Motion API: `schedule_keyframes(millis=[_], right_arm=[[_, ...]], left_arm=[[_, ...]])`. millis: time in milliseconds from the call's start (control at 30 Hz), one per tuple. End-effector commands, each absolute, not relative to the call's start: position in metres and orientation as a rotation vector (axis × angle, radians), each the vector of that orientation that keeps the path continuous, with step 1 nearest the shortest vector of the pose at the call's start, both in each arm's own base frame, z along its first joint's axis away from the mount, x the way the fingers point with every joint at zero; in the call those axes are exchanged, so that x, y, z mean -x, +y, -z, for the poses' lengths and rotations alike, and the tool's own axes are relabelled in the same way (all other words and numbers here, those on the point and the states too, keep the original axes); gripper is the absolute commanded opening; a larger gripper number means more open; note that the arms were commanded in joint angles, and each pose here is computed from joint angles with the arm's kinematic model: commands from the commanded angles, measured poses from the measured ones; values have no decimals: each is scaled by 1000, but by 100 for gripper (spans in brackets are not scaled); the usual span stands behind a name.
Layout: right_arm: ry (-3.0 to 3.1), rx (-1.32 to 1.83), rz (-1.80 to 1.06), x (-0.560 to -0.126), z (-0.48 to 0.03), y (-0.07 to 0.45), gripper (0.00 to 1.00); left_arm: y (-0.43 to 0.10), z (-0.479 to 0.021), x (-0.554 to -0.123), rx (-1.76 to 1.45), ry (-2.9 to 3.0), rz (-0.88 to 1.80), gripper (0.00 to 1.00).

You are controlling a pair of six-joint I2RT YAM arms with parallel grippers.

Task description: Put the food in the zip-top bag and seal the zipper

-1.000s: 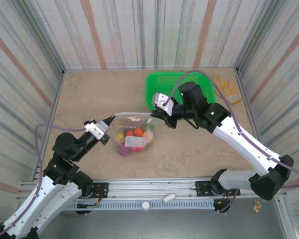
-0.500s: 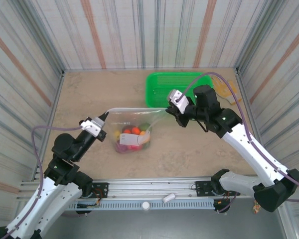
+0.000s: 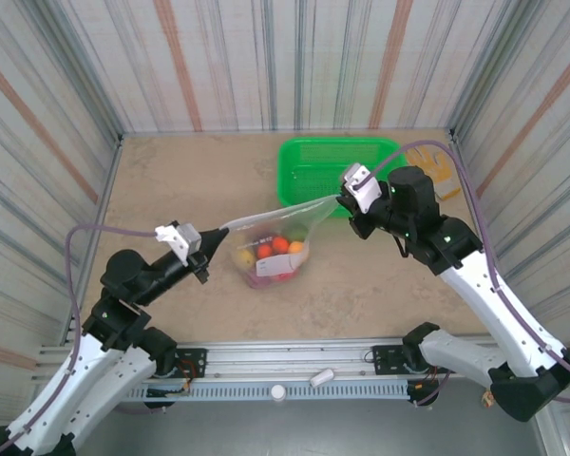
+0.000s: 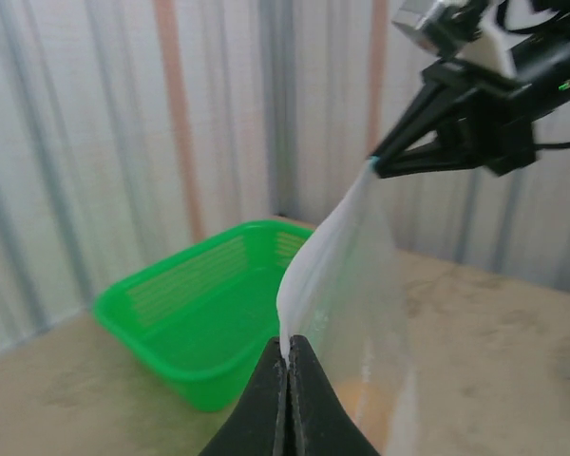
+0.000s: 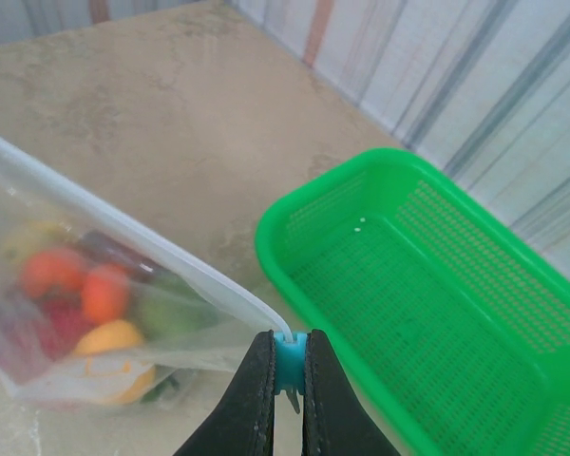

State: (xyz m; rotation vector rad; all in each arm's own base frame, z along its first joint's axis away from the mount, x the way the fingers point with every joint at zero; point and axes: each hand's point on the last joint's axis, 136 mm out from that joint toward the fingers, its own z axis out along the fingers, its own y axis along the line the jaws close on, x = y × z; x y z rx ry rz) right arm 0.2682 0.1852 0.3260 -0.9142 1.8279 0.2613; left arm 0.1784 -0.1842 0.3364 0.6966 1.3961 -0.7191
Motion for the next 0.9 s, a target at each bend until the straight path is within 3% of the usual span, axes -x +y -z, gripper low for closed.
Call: schedule_keyframes(millis=[0, 167, 300, 367, 433, 600, 633, 867], right_arm=[[1904, 640, 40, -298, -338, 121, 0], [1894, 676, 4, -331, -352, 148, 0], [1918, 825, -105, -352, -334, 213, 5], [1926, 930, -163, -352, -319, 255, 17], [1935, 988, -207, -352, -311, 287, 39], [1911, 908, -279, -356, -322, 292, 71], [1907, 888, -285, -356, -326, 288, 71], [1914, 709, -235, -351, -336, 238, 71]], left_arm=[[-195, -360, -157, -599, 1447, 1027, 0], [-192, -337, -173, -406, 1641, 1065, 0], [-150, -293, -198, -29, 1806, 925, 0], [-121, -268, -202, 184, 1843, 853, 0], [-93, -243, -199, 374, 1840, 808, 0], [-51, -176, -196, 664, 1874, 641, 0], [-45, -166, -194, 693, 1904, 587, 2], [-19, -158, -199, 637, 1951, 258, 45]])
